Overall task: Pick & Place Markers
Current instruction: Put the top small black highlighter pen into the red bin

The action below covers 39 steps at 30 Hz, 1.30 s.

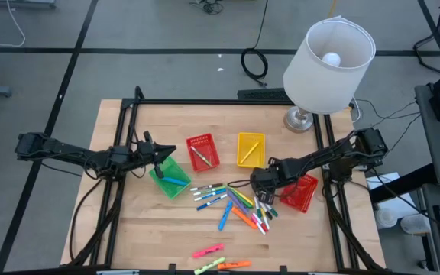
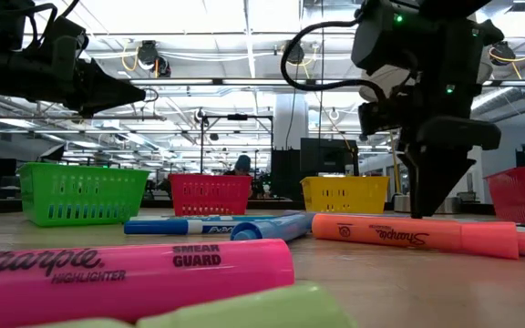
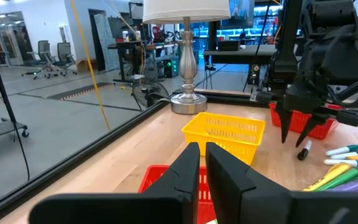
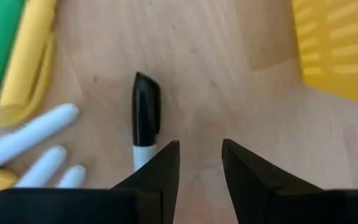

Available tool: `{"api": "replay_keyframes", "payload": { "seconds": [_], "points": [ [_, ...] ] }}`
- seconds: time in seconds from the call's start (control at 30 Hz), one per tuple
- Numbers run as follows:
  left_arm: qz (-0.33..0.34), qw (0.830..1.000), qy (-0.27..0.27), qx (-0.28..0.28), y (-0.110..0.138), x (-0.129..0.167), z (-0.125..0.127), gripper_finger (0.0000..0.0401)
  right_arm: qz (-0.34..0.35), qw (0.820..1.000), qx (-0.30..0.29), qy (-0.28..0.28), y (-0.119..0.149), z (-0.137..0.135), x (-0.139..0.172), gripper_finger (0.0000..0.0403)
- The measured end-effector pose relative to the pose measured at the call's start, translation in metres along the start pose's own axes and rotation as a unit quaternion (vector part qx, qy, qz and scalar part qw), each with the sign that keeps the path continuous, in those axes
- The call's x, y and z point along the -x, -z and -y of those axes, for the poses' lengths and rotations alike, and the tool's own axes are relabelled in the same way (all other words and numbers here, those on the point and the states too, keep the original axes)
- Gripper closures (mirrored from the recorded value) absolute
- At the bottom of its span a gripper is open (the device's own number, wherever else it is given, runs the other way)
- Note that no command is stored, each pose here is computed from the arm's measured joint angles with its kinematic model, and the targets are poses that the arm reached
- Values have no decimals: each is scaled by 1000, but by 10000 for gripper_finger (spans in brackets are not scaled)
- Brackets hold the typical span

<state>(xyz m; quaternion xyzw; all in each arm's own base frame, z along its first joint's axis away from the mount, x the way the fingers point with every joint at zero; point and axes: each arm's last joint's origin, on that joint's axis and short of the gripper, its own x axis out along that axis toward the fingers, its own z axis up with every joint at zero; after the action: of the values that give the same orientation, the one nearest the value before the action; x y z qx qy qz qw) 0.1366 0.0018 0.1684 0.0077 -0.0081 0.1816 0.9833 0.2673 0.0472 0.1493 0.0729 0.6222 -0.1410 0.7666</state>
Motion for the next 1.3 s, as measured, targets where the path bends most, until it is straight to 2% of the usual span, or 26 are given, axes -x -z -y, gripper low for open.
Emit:
{"api": "replay_keyframes", "payload": {
  "seconds": [0.3,0.47,0.6,0.7,0.97,1.13,1.3],
  "points": [
    [0,1000,0,0,0,0,0,364,7,1000,19,8,0,1,1,293],
    [0,1000,0,0,0,0,0,364,28,997,66,0,2,4,19,293],
    [0,1000,-1,0,0,0,0,364,75,992,92,-43,4,3,46,293],
    [0,1000,-1,-2,0,0,0,364,84,989,100,-72,7,-2,53,293],
    [-4,1000,-1,-3,1,0,0,364,45,992,104,-61,10,-22,27,293],
    [-8,1000,-1,-5,2,0,0,364,39,994,100,-19,8,-20,15,293],
    [-14,1000,-1,-9,3,0,0,364,29,994,92,-49,5,-18,15,293]
  ]
}}
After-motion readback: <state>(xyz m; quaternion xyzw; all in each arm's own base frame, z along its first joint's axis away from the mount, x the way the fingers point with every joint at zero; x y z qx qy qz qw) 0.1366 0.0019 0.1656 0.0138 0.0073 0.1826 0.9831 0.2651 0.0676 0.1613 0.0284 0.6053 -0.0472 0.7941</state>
